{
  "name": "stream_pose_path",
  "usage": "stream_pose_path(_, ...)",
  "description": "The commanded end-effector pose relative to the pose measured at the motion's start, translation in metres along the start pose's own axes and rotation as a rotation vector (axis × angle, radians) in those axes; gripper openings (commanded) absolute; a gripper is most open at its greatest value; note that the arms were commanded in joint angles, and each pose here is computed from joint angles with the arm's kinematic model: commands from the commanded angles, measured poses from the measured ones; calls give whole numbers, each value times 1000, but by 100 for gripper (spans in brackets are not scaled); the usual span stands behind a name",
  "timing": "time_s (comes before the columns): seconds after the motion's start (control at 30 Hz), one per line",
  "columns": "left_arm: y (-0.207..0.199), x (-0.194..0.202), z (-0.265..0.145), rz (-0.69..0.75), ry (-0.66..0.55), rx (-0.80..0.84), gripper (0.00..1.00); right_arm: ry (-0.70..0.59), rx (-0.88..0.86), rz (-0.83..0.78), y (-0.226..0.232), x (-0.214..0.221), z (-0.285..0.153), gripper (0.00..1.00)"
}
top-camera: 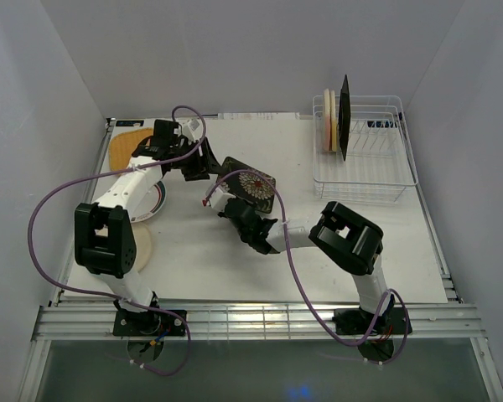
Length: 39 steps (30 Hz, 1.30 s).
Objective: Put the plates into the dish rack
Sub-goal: Pick up the plate at the center of the board, then insert the plate into the dish rack.
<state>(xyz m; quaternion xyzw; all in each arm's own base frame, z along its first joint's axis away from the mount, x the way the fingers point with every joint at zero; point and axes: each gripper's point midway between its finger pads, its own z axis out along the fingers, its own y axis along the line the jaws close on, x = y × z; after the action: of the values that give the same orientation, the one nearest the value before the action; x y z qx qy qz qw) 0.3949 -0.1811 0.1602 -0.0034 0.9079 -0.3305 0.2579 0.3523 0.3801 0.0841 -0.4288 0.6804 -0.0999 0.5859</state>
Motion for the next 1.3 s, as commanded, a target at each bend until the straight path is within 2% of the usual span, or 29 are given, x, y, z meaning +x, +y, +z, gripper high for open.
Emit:
stream_pose_path(0.0,-22,-22,-22,52,-79,70,72,-73,72,119,-23,-25,-5,8)
stream_pose_path(0.5,-10,-38,-37,46,-171,95,72,-164,117,231,-70,-56,-42,8)
stream_pose_path(0.93,0,-33,-20,32,-163,115,73,-324,186,416,-153,-83,-113,8)
stream_pose_path(1.27,-5,-30,-21,63,-172,150,73,-405,260,543,-215,-78,-158,8)
